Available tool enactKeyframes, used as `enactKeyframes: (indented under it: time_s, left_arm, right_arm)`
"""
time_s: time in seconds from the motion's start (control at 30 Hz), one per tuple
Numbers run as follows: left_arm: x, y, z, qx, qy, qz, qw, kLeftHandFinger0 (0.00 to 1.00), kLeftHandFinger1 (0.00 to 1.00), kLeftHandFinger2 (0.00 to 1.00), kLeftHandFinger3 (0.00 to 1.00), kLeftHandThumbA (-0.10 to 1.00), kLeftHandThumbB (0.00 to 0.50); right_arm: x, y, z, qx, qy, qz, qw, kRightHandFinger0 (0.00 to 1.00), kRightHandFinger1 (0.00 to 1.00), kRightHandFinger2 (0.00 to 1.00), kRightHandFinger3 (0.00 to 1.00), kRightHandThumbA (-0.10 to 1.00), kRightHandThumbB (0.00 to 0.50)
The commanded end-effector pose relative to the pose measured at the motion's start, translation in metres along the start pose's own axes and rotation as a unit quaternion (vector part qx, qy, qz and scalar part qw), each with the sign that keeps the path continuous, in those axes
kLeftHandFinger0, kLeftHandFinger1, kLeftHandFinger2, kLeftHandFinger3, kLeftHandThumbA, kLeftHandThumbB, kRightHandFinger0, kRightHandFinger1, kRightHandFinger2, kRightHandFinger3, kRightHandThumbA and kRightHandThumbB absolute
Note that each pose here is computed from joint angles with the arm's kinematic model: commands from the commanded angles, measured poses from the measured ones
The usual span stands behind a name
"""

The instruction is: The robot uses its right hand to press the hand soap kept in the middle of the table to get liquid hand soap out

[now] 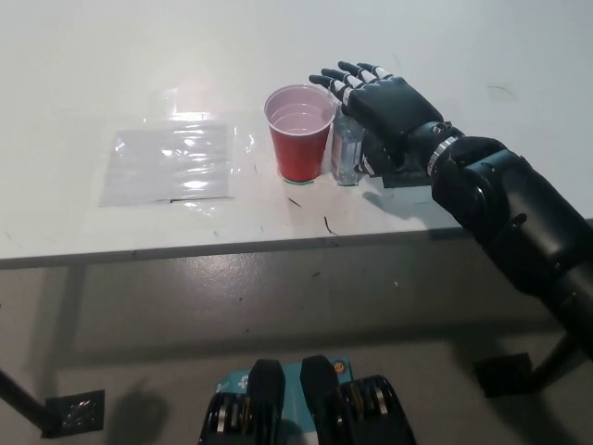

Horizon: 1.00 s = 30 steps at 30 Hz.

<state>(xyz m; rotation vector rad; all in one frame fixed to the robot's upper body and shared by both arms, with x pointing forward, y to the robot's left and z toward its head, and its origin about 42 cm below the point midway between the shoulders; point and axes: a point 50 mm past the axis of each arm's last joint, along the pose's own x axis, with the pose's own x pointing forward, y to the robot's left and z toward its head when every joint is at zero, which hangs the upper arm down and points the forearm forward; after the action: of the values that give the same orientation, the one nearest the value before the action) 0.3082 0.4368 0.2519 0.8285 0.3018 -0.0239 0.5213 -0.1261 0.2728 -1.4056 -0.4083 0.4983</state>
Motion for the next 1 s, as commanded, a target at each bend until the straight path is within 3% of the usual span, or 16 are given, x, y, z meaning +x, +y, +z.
enactKeyframes:
  time_s: [0.0, 0.13, 0.37, 0.53, 0.57, 0.67, 0.83, 0.9, 0.97]
  left_arm:
    - [-0.007, 0.014, 0.005, 0.014, -0.001, 0.018, 1.0, 1.0, 1.0, 0.99, 0.83, 1.0, 0.107]
    - [-0.008, 0.013, 0.001, 0.012, 0.005, 0.013, 1.0, 1.0, 1.0, 1.0, 0.84, 1.0, 0.102]
    - [-0.012, 0.01, -0.005, 0.012, 0.013, 0.005, 1.0, 1.0, 1.0, 1.0, 0.85, 1.0, 0.109]
    - [-0.015, 0.006, -0.008, 0.009, 0.016, -0.001, 1.0, 1.0, 1.0, 1.0, 0.87, 1.0, 0.085]
    - [-0.016, 0.005, -0.009, 0.009, 0.018, -0.002, 1.0, 1.0, 1.0, 1.0, 0.87, 1.0, 0.082]
    - [-0.016, 0.004, -0.012, 0.007, 0.02, -0.002, 1.0, 1.0, 1.0, 1.0, 0.84, 1.0, 0.094]
    - [-0.018, 0.003, -0.012, 0.008, 0.021, -0.003, 1.0, 1.0, 1.0, 1.0, 0.81, 1.0, 0.078]
    - [-0.018, 0.004, -0.013, 0.006, 0.021, -0.005, 1.0, 1.0, 1.0, 1.0, 0.85, 1.0, 0.083]
    - [-0.019, 0.001, -0.014, 0.003, 0.022, -0.006, 1.0, 1.0, 1.0, 1.0, 0.86, 1.0, 0.084]
  right_arm:
    - [-0.023, 0.06, -0.014, 0.005, 0.037, 0.131, 0.991, 1.0, 1.0, 1.0, 1.0, 1.0, 0.472]
    - [-0.018, 0.032, -0.009, 0.015, 0.01, 0.098, 0.995, 1.0, 1.0, 1.0, 1.0, 1.0, 0.413]
    - [-0.002, -0.094, 0.014, 0.016, -0.027, -0.021, 0.999, 1.0, 1.0, 1.0, 1.0, 1.0, 0.456]
    - [-0.001, -0.168, 0.033, 0.005, -0.056, -0.092, 0.994, 1.0, 1.0, 1.0, 1.0, 1.0, 0.479]
    - [-0.001, -0.175, 0.035, 0.004, -0.055, -0.097, 0.994, 1.0, 1.0, 1.0, 1.0, 1.0, 0.494]
    - [-0.006, -0.208, 0.047, -0.004, -0.064, -0.126, 0.99, 1.0, 1.0, 1.0, 1.0, 1.0, 0.475]
    - [-0.009, -0.218, 0.049, -0.002, -0.061, -0.137, 0.989, 1.0, 1.0, 1.0, 1.0, 1.0, 0.495]
    - [-0.015, -0.23, 0.048, -0.002, -0.064, -0.155, 0.986, 1.0, 1.0, 1.0, 1.0, 1.0, 0.438]
    - [-0.018, -0.232, 0.047, -0.003, -0.064, -0.157, 0.986, 1.0, 1.0, 1.0, 1.0, 1.0, 0.423]
